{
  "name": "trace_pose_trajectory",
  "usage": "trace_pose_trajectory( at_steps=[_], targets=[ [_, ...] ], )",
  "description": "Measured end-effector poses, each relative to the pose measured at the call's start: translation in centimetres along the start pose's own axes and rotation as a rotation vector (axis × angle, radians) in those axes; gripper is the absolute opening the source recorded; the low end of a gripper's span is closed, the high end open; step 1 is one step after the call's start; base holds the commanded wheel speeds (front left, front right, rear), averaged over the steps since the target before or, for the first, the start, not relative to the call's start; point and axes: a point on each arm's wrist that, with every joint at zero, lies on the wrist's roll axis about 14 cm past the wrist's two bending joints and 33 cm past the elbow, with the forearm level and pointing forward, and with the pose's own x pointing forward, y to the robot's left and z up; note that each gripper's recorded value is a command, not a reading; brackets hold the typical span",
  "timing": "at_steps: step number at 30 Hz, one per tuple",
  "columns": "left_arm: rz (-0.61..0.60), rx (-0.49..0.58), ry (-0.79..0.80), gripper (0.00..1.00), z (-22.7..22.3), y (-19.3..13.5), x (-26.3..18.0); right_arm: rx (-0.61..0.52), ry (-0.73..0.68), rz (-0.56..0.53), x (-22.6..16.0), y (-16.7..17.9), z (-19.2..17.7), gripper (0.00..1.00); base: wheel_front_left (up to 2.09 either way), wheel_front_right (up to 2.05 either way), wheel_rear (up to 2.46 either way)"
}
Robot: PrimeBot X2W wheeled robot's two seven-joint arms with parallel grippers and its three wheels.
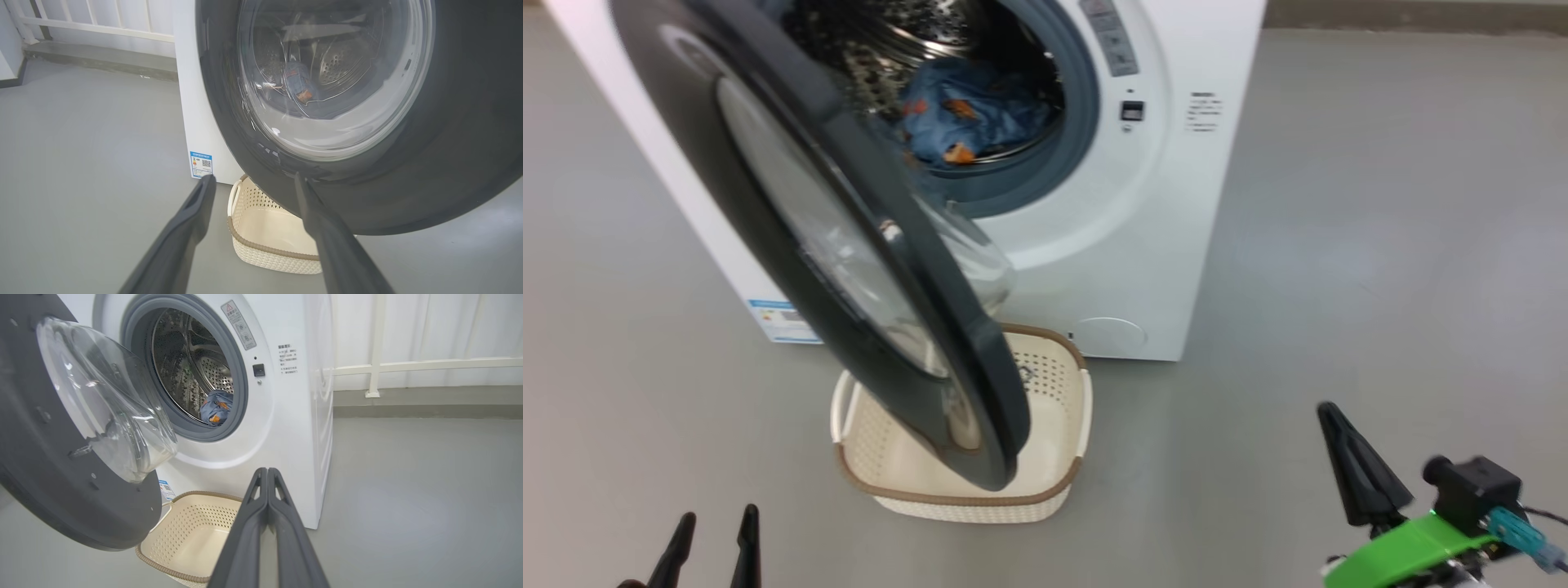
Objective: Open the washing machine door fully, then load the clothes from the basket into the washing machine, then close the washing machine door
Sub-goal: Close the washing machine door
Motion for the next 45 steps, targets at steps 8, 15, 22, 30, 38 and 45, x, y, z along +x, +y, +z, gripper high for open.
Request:
trace_pose_trajectory(
  at_steps=[8,15,22,30,38,45],
  targets=[
    [0.051,-0.005,-0.034,1.0,0.9,1.3,-2.0,-0.003,-0.108,0.209,4.1,6.8,3.8,0.0,0.0,0.0,0.0],
    [0.078,0.0,-0.066,1.0,1.7,2.0,-3.0,0.012,-0.305,0.414,5.2,14.2,10.5,0.0,0.0,0.0,0.0],
    [0.082,-0.001,-0.083,1.0,2.1,2.1,-3.4,0.046,-0.43,0.61,2.6,20.6,14.3,0.0,0.0,0.0,0.0],
    [0.081,0.001,-0.092,1.0,2.4,2.1,-3.3,0.074,-0.387,0.77,-0.1,25.0,12.8,0.0,0.0,0.0,0.0],
    [0.091,-0.004,-0.087,1.0,2.3,2.2,-3.1,0.101,-0.201,0.834,-0.9,26.8,7.4,0.0,0.0,0.0,0.0],
    [0.099,-0.009,-0.078,1.0,2.0,2.3,-3.0,0.095,-0.014,0.829,-1.1,26.4,1.6,0.0,0.0,0.0,0.0]
  ],
)
